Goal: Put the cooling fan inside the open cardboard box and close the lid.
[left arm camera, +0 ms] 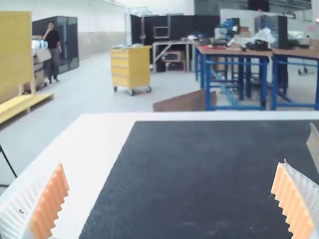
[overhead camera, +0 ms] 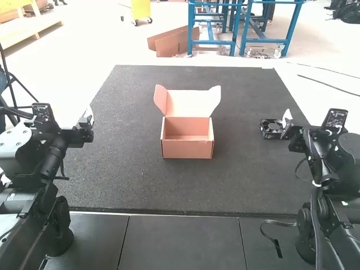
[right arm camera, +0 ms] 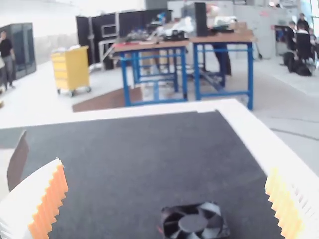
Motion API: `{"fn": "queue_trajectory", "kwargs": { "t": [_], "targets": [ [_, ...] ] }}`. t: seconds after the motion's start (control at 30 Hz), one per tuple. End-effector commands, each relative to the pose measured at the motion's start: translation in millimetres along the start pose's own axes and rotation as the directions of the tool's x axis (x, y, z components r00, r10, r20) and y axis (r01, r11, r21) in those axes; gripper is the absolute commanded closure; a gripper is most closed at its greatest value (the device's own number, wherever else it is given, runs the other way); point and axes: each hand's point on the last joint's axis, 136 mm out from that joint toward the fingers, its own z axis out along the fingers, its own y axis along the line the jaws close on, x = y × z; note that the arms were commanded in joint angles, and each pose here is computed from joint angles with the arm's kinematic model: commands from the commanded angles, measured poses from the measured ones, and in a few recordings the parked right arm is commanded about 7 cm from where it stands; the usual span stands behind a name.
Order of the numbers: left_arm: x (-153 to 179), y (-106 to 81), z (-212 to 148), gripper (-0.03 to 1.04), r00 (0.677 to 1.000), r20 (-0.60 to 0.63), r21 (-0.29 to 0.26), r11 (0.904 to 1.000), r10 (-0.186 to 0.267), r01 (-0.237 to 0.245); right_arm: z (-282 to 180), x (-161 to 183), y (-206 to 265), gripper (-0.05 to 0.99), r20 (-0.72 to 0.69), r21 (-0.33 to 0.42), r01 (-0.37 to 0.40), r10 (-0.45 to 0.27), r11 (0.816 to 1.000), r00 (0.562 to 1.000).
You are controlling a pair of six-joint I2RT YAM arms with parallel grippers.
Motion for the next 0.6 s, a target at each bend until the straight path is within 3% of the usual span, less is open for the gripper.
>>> {"fn": "queue_trajectory", "kwargs": {
  "t": [0.0,0.17,0.33,0.57],
  "targets": [
    [-29.3,0.6,-3.2,0.04,0.997,0.073,-0.003,1.0000,-0.007,0.007,-2.4,-27.2,-1.5,0.02,0.066,0.011,-0.013,0.013,1.000,0.998],
    [-46.5,0.1,-3.0,0.04,0.997,0.079,0.000,1.0000,-0.007,0.007,-0.1,-44.5,-1.9,0.02,0.068,0.020,-0.016,0.014,1.000,0.998],
    [-60.5,6.0,2.2,0.04,0.997,0.075,-0.030,0.9995,-0.007,0.009,9.8,-61.9,-7.3,0.02,0.043,0.060,-0.024,0.022,0.998,0.999],
    [-87.7,9.0,16.3,0.04,0.999,0.038,-0.044,0.9990,-0.008,0.010,27.9,-86.1,-9.4,0.02,-0.050,0.092,-0.052,0.057,0.994,0.997]
  ]
}}
